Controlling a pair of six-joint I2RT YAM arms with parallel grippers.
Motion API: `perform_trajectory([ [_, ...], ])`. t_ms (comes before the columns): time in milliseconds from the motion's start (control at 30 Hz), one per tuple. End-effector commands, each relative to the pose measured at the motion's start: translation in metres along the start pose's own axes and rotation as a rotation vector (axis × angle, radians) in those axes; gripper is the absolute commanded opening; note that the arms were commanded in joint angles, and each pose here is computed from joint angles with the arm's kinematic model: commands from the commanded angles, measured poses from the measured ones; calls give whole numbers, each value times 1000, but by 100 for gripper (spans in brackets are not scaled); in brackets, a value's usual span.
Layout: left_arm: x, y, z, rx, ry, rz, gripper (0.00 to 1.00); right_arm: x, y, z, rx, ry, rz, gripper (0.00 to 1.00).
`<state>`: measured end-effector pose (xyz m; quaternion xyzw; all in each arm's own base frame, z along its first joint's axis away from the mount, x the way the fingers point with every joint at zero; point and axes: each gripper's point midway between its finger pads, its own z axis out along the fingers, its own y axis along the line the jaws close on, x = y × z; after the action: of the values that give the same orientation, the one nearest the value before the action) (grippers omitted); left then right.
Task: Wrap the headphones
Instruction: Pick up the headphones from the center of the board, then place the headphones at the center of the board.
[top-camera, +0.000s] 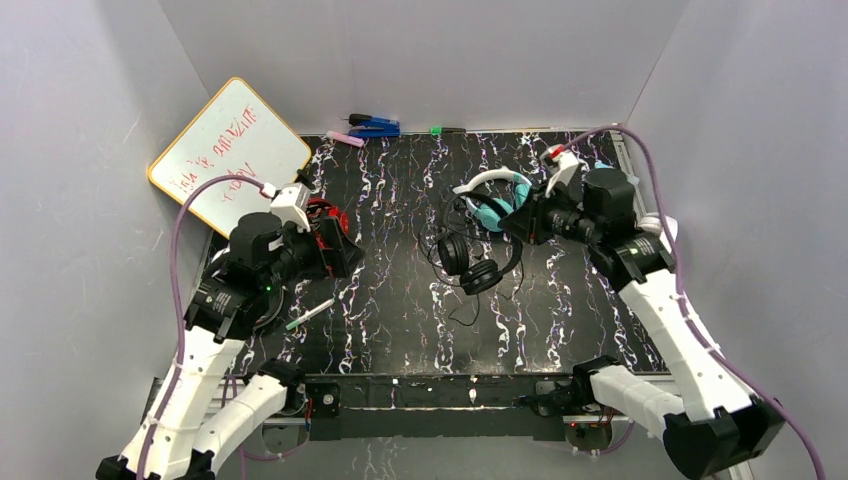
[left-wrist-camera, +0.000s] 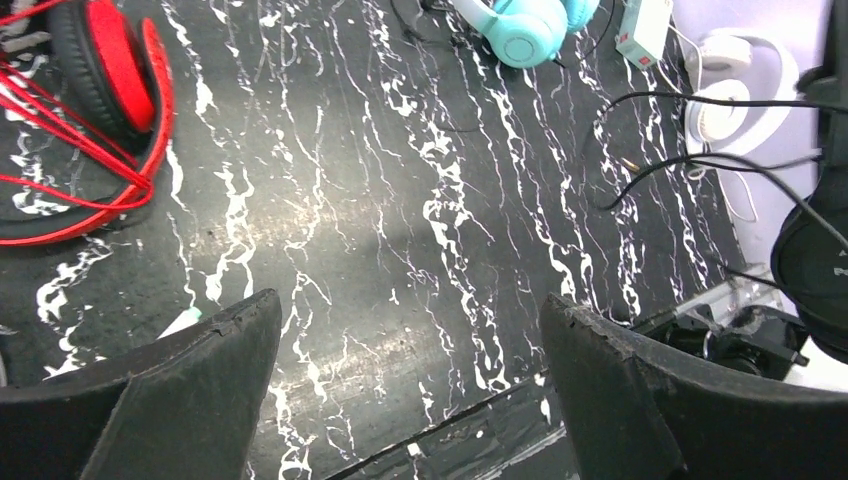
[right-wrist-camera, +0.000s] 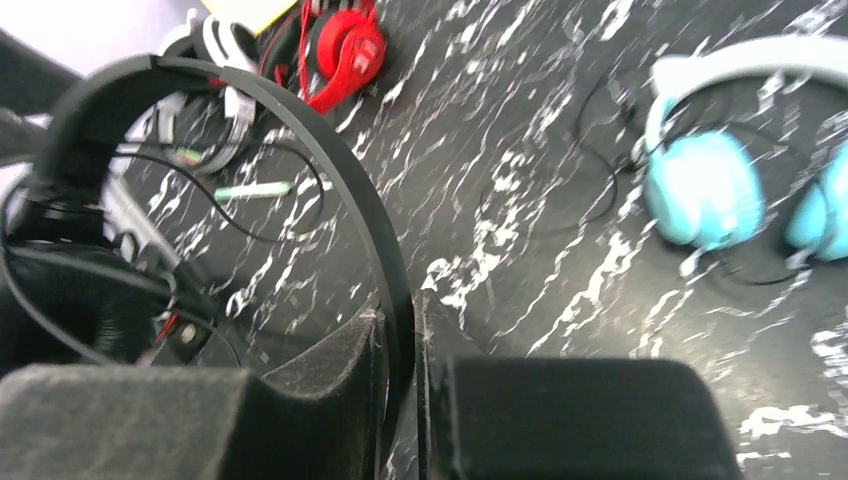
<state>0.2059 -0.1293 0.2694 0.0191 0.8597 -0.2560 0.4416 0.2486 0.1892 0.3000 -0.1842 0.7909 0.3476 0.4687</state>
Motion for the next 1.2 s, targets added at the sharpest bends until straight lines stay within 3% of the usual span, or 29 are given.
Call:
perform_trajectory([
  [0, 18, -11, 13, 92, 71, 0, 98, 47, 16, 24, -138, 171, 102, 19],
  [267, 36, -13, 39, 147, 153, 0, 98, 110, 48, 74, -105, 329, -136, 25],
  [500, 43, -17, 45, 184, 198, 34, 98, 139, 66, 110, -157, 372, -381, 33],
  [600, 61, -10, 51, 176, 253, 13, 96, 147, 61, 127, -126, 401, -370, 41],
  [733, 85, 3, 57, 142, 309, 1, 95, 149, 63, 137, -126, 373, -328, 65],
  [1000, 97, 4, 72, 173, 355, 36, 90, 134, 27, 110, 146, 294, -193, 76],
  [1167, 83, 0, 88, 187, 340, 118, 91, 137, 2, 75, 354, 194, 77, 88],
])
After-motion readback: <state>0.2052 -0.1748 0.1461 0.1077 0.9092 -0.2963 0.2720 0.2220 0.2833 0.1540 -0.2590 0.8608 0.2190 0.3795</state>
